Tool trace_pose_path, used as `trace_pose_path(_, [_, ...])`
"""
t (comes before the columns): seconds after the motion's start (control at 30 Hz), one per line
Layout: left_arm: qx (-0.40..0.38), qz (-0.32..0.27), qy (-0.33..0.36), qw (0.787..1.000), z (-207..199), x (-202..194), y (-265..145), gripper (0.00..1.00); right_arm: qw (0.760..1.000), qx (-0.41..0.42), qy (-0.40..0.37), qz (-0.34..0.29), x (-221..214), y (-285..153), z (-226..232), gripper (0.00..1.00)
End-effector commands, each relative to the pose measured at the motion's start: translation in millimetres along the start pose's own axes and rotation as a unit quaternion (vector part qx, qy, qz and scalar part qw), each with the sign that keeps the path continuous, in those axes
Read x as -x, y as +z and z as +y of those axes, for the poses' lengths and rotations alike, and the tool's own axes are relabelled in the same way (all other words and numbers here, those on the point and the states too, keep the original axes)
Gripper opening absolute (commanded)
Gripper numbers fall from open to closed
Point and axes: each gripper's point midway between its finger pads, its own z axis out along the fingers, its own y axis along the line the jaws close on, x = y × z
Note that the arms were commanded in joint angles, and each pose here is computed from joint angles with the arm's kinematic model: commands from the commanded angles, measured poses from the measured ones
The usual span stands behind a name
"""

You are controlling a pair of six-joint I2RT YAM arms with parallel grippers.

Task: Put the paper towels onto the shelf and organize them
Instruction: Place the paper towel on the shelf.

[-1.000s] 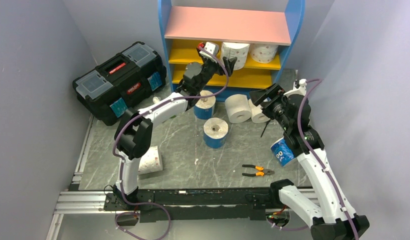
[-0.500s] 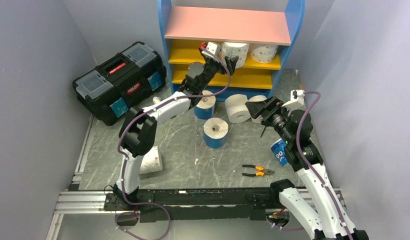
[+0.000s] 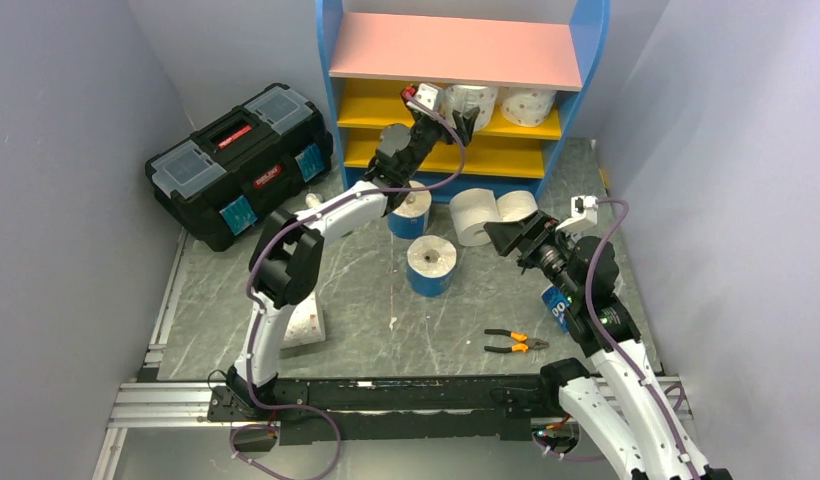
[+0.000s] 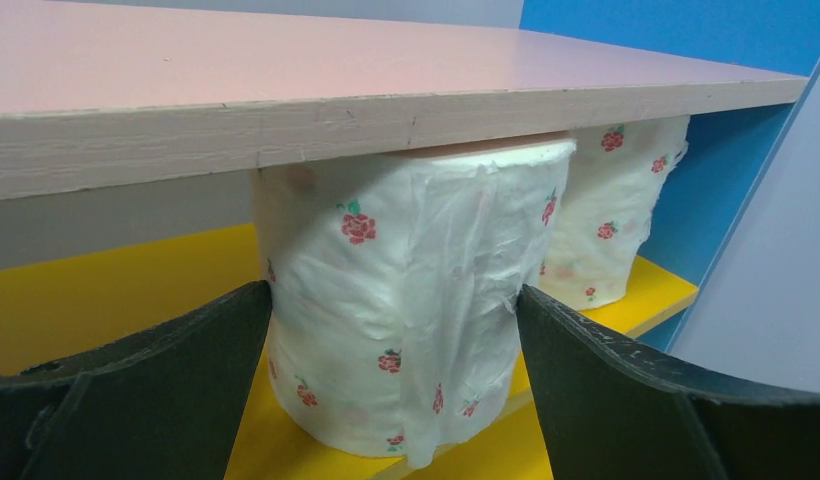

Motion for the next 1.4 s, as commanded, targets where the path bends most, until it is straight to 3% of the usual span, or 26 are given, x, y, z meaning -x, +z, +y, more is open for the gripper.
trace_pose_path(0.0, [0.005, -0.050, 0.006, 0.999, 4.3, 26.8, 12.0, 0.99, 0.999, 0.020, -0.027, -0.010, 1.5, -8.2, 7.3, 0.82])
trace_pose_path(0.67, [0.016, -0.072, 0.000, 0.997, 18.3, 22.1, 20.7, 0.99, 1.000, 0.002, -0.024, 0.017, -36.3, -26.1, -21.4, 0.82])
trace_pose_path(1.37, [-0.040, -0.087, -0.027, 0.995, -1.7, 30.0, 15.6, 0.99, 0.999, -0.010, -0.023, 0.020, -46.3, -29.7, -33.2, 0.82])
